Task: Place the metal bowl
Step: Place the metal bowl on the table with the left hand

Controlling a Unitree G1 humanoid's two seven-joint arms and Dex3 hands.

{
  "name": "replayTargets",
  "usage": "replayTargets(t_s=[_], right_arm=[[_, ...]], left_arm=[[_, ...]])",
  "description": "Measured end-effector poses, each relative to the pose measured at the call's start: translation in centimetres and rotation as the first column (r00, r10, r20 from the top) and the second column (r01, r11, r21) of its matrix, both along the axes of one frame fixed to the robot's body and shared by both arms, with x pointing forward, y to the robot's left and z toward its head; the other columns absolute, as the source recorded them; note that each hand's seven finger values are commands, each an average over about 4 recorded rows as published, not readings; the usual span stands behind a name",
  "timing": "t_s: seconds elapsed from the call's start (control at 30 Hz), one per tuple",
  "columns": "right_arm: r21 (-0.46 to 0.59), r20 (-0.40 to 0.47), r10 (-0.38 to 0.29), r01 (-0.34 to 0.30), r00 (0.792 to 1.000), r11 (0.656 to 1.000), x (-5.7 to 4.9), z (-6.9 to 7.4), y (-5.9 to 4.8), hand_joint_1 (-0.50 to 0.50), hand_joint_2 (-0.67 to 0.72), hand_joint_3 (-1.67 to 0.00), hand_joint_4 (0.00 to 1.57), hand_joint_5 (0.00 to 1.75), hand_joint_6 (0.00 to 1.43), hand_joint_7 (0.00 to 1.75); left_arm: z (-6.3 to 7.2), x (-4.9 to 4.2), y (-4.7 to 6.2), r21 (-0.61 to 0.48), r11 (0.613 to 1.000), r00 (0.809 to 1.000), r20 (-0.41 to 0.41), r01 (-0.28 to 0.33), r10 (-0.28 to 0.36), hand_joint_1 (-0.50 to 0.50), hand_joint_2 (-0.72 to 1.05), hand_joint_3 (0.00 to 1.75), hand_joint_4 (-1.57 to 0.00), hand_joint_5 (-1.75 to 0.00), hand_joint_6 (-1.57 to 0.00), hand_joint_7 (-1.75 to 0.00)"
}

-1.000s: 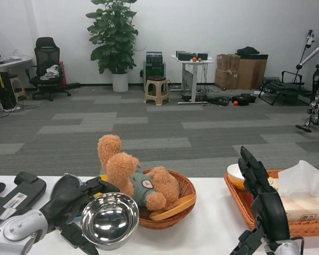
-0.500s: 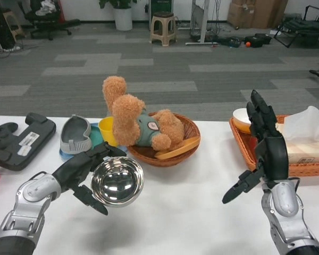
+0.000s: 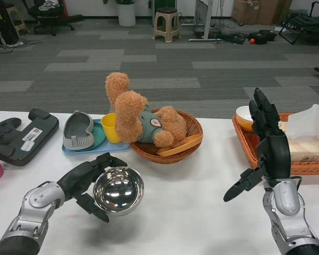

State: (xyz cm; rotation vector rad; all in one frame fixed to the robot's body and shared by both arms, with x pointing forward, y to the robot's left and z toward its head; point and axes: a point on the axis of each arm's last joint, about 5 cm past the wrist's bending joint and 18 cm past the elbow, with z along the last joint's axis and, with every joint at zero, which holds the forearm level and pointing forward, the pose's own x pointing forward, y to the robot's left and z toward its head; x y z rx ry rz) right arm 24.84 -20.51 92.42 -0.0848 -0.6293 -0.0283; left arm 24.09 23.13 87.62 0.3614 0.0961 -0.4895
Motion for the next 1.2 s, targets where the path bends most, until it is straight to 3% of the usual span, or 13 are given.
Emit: replayTargets(t_s=[0.17, 0.3, 0.47, 0.57, 0.7, 0.87, 1.2], right_arm=[[0.0, -0.002, -0.001, 0.001, 1.0, 1.0, 0.0, 0.0, 0.0, -0.21, 0.72, 0.0, 0.0, 0.0, 0.0, 0.12], [0.0, -0.003, -0.001, 0.001, 1.0, 1.0, 0.0, -0.1, 0.0, -0.21, 0.72, 0.0, 0.0, 0.0, 0.0, 0.09], [0.001, -0.004, 0.002, -0.002, 1.0, 1.0, 0.0, -0.1, 0.0, -0.21, 0.72, 0.0, 0.0, 0.0, 0.0, 0.09], [0.004, -0.005, 0.004, -0.004, 1.0, 1.0, 0.0, -0.1, 0.1, -0.21, 0.72, 0.0, 0.0, 0.0, 0.0, 0.14], [0.005, -0.005, 0.004, -0.004, 1.0, 1.0, 0.0, -0.1, 0.1, -0.21, 0.72, 0.0, 0.0, 0.0, 0.0, 0.14], [0.005, -0.005, 0.004, -0.004, 1.0, 1.0, 0.0, -0.1, 0.1, -0.21, 0.72, 0.0, 0.0, 0.0, 0.0, 0.09], [0.007, -0.005, 0.004, -0.004, 1.0, 1.0, 0.0, -0.1, 0.1, -0.21, 0.72, 0.0, 0.0, 0.0, 0.0, 0.14]], left_arm=[[-0.5, 0.02, 0.0, -0.007, 1.0, 1.0, -0.024, -0.003, 0.003, -0.48, 0.6, 0.0, -0.1, -1.75, -0.27, -1.24], [-0.7, 0.07, 0.0, -0.011, 1.0, 0.999, -0.037, -0.004, 0.004, -0.48, 0.6, 0.0, -0.03, -1.75, -0.14, -1.01], [-1.0, 0.14, -0.1, -0.016, 1.0, 0.999, -0.05, -0.013, 0.012, -0.5, 0.6, 0.0, 0.0, -1.39, -0.01, -0.56], [-1.2, 0.09, -0.1, -0.018, 1.0, 0.998, -0.062, -0.017, 0.016, -0.5, 0.6, 0.04, 0.0, -1.18, 0.0, -0.4], [-1.3, 0.08, -0.2, -0.018, 1.0, 0.998, -0.065, -0.016, 0.014, -0.5, 0.67, 0.0, 0.0, -1.0, 0.0, -0.35], [-1.4, 0.05, -0.2, -0.021, 1.0, 0.997, -0.07, -0.017, 0.015, -0.49, 0.69, 0.09, 0.0, -0.82, 0.0, -0.24], [-1.5, -0.03, 0.0, -0.037, 0.999, 0.997, -0.074, -0.029, 0.027, -0.49, 0.69, 0.0, 0.0, -0.82, 0.0, -0.21]])
